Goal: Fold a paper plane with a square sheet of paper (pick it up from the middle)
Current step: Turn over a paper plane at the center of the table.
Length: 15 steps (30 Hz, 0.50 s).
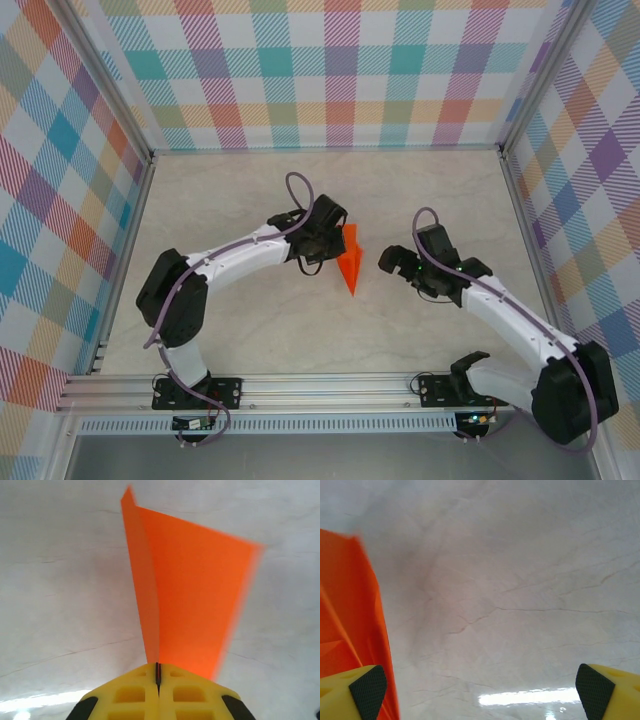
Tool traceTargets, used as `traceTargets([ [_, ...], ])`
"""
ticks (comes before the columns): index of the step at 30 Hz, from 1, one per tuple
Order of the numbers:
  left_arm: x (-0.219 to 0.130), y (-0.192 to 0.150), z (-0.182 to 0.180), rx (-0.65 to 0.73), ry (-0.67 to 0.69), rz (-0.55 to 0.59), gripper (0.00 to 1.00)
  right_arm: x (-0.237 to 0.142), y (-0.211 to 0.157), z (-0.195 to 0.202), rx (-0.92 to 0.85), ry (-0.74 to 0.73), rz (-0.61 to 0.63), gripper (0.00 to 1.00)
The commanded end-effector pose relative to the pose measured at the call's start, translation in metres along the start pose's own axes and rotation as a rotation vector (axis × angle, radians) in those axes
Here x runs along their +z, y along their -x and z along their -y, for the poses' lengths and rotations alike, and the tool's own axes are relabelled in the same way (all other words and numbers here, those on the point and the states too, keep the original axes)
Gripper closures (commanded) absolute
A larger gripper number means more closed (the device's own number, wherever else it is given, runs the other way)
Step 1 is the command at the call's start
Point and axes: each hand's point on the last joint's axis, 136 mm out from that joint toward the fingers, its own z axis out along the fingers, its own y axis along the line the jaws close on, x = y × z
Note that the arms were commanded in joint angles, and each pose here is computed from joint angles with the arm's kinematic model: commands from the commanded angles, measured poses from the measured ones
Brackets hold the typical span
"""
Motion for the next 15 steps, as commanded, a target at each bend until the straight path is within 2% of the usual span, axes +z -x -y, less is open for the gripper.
traceTargets([
  [1,0.007,-0.006,0.033,0.058,-0.245,-0.065,1.0,-0.016,0.007,-0.027,-0.048,0.138,0.025,0.01],
  [5,0.024,-0.019,0.041,0.065,-0.35,-0.109,1.0,-0.02,0.003,-0.042,-0.097,0.207,-0.01,0.05],
  [12,0.056,-0.037,0.022,0.023,-0.381,-0.144,1.0,0.011,-0.02,-0.05,-0.101,0.234,-0.165,0.34],
  [15,0.062,-0.042,0.01,0.01,-0.375,-0.147,1.0,0.022,-0.024,-0.053,-0.11,0.227,-0.195,0.42],
])
